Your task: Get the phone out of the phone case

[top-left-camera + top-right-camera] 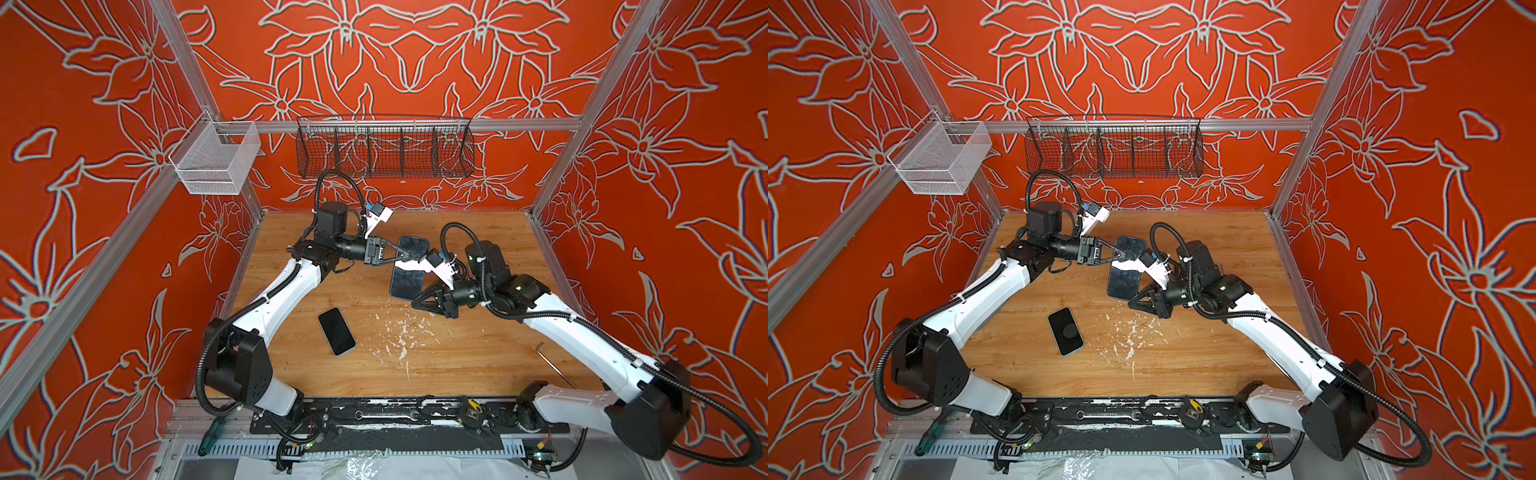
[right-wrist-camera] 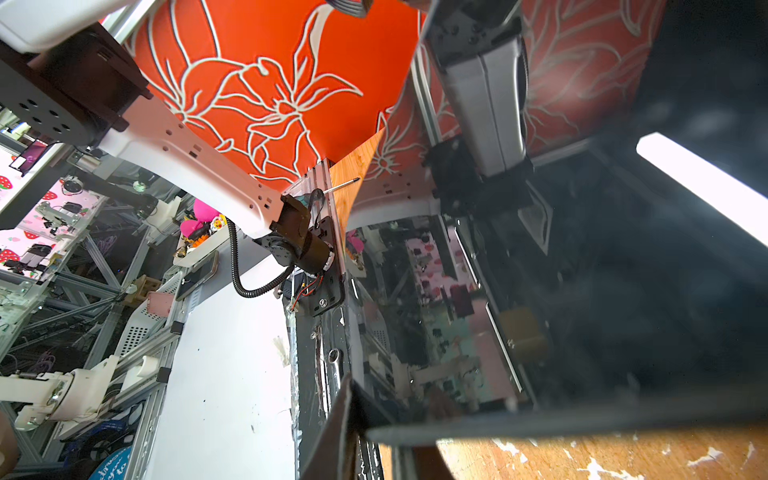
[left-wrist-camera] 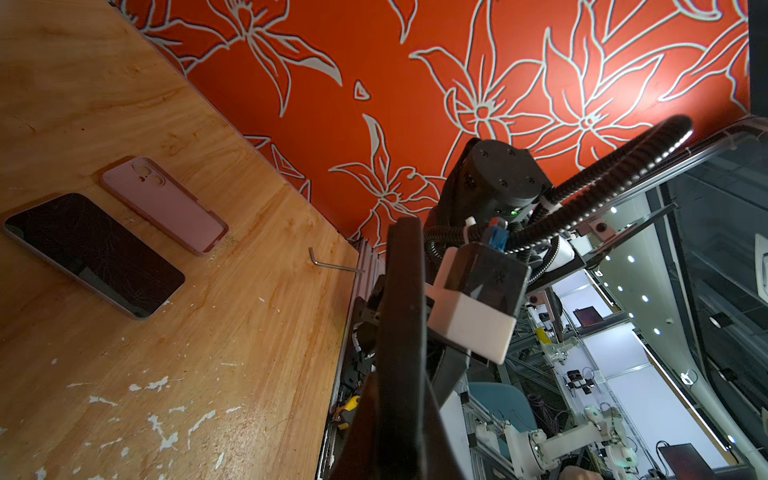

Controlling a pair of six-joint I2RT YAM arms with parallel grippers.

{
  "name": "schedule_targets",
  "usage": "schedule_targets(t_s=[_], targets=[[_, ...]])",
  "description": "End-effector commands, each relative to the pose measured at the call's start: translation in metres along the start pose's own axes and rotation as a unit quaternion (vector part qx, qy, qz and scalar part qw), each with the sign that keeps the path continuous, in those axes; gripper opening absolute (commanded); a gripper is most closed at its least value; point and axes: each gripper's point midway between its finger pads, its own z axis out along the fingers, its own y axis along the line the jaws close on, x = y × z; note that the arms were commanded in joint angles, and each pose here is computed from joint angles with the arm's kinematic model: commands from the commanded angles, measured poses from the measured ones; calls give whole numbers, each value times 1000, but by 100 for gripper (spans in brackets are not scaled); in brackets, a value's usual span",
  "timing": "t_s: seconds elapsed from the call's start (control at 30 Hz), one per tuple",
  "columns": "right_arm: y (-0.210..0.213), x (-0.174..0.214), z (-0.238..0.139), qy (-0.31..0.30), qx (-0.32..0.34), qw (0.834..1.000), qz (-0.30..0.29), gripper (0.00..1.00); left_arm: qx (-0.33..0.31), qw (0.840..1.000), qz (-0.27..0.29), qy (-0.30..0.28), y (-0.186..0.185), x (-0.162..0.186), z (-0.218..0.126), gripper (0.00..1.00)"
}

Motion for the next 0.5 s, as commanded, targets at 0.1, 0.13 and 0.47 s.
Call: schedule_targets(t_s=[0.1, 0.13, 0.47], targets=[[25, -27, -11, -44, -12, 994, -98, 5, -7, 999, -34, -6, 17, -2, 9, 0], [27, -28, -12, -45, -14, 994, -102, 4, -7, 999, -35, -6, 17, -2, 10, 0], [32, -29, -15, -42, -13, 991, -127, 5, 2, 998, -64, -8, 28, -8, 18, 0]])
